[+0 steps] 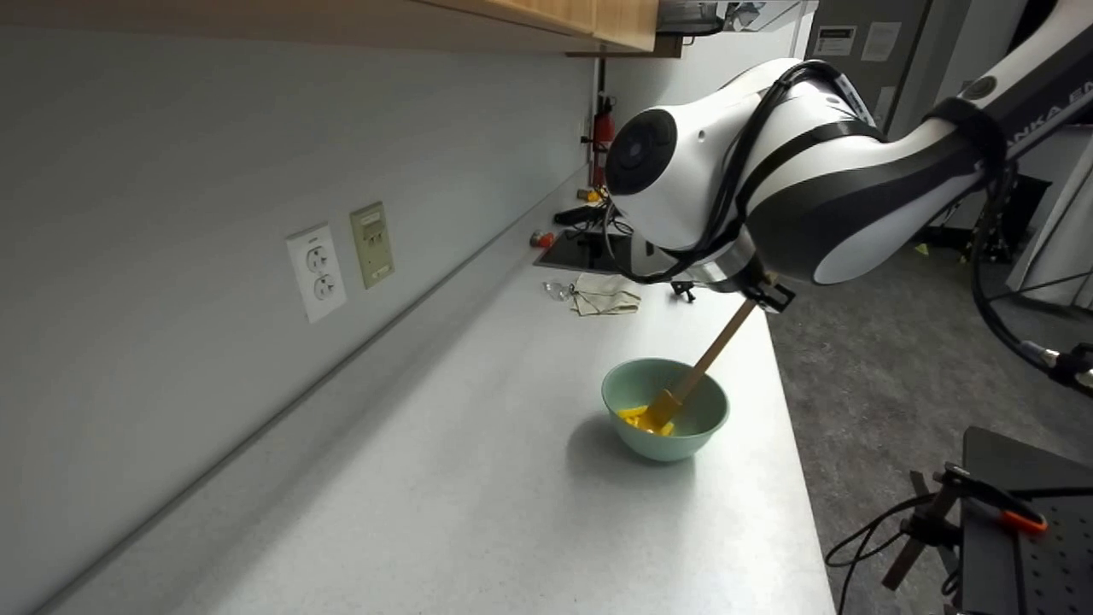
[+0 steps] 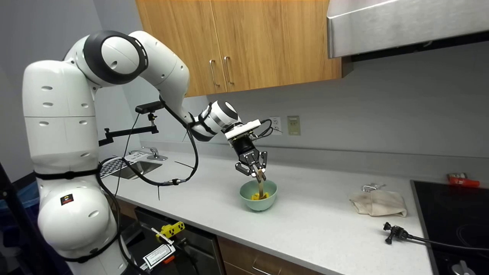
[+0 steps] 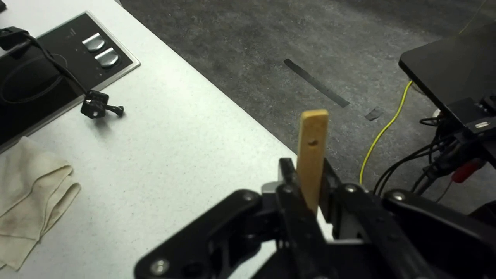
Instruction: Use the spoon to stir the contents of the bowl
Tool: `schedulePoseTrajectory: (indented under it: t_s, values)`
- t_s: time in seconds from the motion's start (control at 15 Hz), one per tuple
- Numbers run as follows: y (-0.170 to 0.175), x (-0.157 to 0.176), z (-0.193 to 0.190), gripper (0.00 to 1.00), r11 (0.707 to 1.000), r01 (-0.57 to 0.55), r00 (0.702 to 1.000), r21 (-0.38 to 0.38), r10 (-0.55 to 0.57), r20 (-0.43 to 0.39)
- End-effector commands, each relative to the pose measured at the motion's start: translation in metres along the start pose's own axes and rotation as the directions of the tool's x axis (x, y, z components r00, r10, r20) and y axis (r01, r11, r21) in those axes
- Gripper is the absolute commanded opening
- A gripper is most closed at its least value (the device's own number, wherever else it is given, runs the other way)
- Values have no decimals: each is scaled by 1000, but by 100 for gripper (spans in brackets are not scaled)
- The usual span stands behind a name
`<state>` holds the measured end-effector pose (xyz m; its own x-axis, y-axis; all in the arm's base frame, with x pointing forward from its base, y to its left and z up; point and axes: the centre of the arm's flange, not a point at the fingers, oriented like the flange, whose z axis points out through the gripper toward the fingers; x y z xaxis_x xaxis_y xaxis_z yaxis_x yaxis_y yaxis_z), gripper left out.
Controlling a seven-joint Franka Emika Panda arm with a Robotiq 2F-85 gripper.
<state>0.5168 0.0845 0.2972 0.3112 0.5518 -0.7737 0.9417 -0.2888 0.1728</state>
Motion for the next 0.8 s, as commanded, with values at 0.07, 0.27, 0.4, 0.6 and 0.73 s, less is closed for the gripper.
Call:
schedulePoseTrajectory:
  t_s: [0.07,0.27,0.4,0.6,0.73]
  values:
    - [-4,8,4,4,999,1,998,44,2,-58]
    - [-9,5,-1,4,1000,-22,990,9,23,-141]
    - [-12,2,-5,4,1000,-29,981,-5,28,-192]
    - [-18,-6,-13,4,999,-31,968,-17,26,-251]
    - [-22,-10,-21,4,999,-35,956,-19,28,-291]
